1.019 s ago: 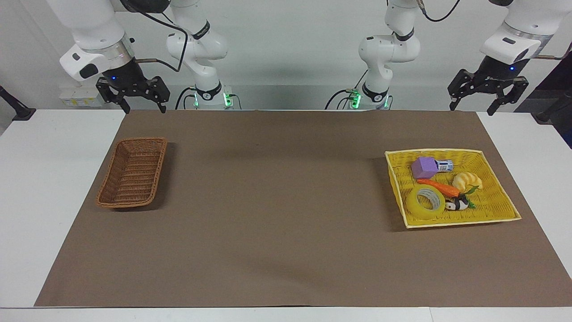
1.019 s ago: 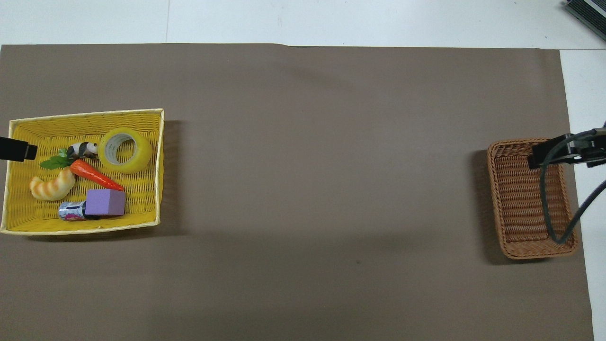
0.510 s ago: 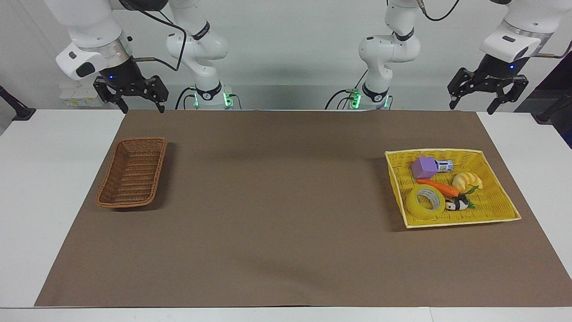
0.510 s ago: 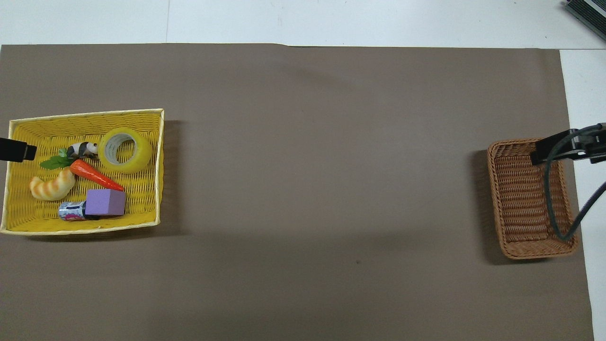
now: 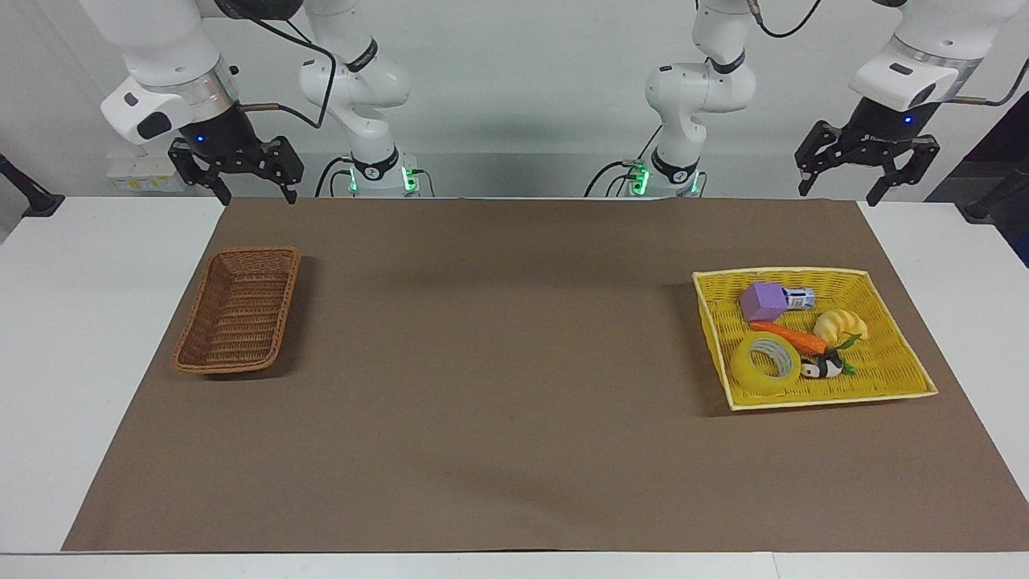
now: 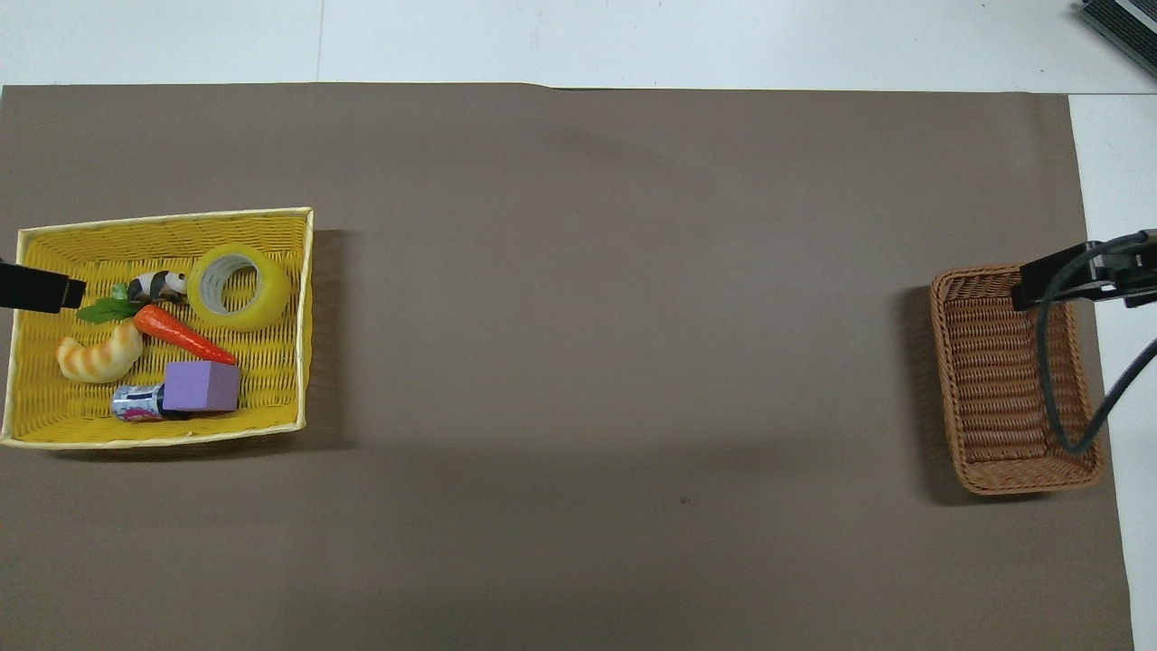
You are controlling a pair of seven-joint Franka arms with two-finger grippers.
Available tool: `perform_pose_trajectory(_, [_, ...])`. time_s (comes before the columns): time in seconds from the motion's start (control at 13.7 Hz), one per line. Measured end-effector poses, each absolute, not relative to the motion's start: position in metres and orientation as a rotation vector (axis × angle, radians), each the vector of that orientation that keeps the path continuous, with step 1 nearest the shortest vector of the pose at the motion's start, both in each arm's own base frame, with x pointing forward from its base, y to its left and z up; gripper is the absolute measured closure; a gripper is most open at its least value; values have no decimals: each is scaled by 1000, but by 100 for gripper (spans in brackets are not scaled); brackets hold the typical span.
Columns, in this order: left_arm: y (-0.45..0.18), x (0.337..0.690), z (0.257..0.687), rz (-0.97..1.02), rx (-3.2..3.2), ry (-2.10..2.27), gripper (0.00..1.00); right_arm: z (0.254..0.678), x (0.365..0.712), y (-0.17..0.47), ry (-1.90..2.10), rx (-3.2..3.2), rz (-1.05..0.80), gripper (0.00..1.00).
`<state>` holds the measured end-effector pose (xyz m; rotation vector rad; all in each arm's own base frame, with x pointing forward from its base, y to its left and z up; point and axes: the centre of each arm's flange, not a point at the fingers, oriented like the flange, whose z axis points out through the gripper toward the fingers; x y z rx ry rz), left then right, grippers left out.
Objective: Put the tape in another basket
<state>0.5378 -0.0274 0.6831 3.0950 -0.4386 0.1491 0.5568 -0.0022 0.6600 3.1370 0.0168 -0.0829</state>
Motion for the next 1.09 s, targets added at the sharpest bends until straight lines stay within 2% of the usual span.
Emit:
perform_pose_trajectory(0.36, [-26, 553, 645, 183, 3097, -429, 0, 660, 557, -1, 20, 3138, -83, 0])
perform_pose_trajectory(1.09, [-22, 572, 466, 208, 3104, -406, 0, 660, 557, -1, 21, 3141, -84, 0])
